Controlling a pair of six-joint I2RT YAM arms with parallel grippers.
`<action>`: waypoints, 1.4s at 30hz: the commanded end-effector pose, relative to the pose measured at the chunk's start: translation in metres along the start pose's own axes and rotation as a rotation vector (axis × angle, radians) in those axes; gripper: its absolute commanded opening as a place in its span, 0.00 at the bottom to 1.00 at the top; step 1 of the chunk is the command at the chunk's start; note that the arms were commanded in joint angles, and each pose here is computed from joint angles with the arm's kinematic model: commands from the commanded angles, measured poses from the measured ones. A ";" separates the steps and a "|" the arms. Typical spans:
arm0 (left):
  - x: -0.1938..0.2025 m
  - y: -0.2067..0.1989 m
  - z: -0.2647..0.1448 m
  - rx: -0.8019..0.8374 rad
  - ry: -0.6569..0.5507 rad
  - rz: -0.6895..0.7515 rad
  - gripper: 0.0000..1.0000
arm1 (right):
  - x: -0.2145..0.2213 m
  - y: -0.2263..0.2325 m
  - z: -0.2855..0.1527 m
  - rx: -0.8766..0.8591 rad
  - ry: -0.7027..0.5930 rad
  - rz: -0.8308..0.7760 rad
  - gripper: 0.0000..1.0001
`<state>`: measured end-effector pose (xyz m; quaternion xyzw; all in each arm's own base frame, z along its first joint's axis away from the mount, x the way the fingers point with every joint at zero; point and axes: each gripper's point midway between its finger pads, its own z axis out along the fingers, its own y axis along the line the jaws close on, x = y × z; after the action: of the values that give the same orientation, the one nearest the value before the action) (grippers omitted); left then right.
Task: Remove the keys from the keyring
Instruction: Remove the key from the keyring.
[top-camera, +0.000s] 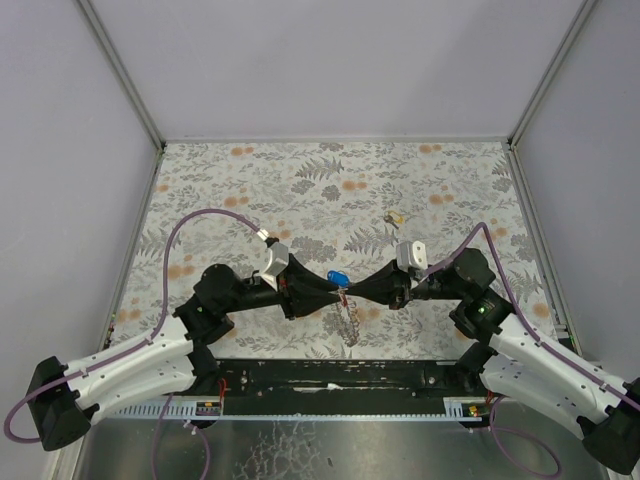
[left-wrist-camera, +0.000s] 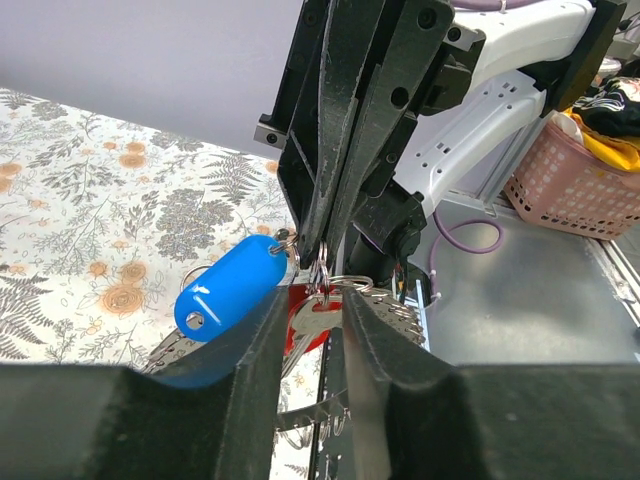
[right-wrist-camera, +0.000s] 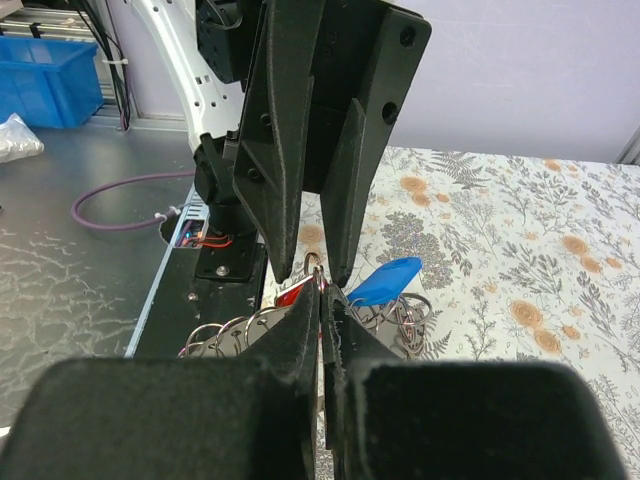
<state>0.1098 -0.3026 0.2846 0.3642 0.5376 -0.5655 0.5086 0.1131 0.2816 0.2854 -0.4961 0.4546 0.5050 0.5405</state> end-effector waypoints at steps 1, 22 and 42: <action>-0.025 -0.005 0.004 0.018 -0.073 0.041 0.24 | -0.031 -0.007 0.001 0.017 -0.063 -0.095 0.00; -0.031 0.038 0.014 -0.097 -0.020 0.114 0.00 | -0.046 -0.044 0.004 0.123 -0.027 -0.143 0.00; -0.045 0.096 0.026 -0.017 -0.088 -0.056 0.00 | -0.116 -0.103 -0.004 0.108 -0.192 -0.196 0.00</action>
<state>0.2238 -0.3042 0.3034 0.3136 0.5456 -0.5531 0.5459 0.2239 0.2745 0.3309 -0.4489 0.4856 0.4789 0.5774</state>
